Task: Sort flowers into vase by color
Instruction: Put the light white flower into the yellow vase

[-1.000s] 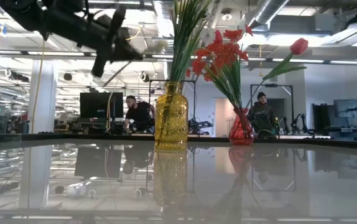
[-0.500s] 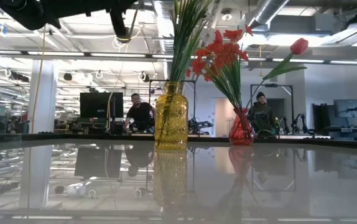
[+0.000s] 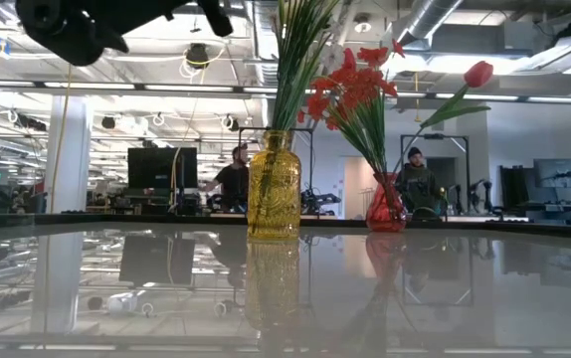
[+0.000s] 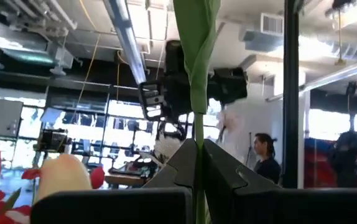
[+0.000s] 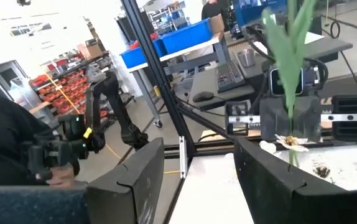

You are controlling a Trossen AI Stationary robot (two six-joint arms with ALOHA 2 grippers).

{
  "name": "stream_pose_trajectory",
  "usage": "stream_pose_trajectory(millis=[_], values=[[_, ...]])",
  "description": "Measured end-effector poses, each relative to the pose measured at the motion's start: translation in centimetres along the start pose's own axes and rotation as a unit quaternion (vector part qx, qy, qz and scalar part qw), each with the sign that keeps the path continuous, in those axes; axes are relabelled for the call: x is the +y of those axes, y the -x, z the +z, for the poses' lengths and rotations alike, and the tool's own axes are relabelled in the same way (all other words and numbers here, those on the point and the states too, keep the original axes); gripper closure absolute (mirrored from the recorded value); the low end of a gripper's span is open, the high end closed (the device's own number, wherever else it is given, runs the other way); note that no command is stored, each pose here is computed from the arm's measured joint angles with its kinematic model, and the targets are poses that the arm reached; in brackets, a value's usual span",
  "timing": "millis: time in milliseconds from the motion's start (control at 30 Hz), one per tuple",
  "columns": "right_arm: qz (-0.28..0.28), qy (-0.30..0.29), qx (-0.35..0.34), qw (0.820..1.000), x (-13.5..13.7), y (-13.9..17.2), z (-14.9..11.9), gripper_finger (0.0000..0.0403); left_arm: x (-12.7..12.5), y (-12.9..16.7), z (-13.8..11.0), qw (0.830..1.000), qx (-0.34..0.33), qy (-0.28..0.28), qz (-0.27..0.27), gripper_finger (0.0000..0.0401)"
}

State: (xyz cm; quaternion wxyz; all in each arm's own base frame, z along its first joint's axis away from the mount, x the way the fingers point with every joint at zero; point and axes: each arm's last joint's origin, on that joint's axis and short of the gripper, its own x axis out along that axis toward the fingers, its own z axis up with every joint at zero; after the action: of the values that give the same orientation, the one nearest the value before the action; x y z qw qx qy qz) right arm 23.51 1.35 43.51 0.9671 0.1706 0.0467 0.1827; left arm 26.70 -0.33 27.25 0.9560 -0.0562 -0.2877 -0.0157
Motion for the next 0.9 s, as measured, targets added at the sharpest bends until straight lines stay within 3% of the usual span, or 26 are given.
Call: stream_pose_trajectory(millis=[200, 533, 900], values=[[0.013, -0.004, 0.006, 1.000, 0.6, 0.2, -0.1, 0.0182, 0.8, -1.5, -2.0, 0.997, 0.013, -0.074, 0.021, 0.0401], [0.037, -0.034, 0.008, 0.999, 2.0, 0.8, -0.2, 0.0182, 2.7, -0.2, -3.1, 0.994, 0.051, -0.086, 0.054, 0.0401], [0.044, -0.049, -0.001, 0.998, 2.4, 1.2, 0.1, 0.0182, 3.1, 0.0, -3.6, 0.991, 0.073, -0.099, 0.060, 0.0401]])
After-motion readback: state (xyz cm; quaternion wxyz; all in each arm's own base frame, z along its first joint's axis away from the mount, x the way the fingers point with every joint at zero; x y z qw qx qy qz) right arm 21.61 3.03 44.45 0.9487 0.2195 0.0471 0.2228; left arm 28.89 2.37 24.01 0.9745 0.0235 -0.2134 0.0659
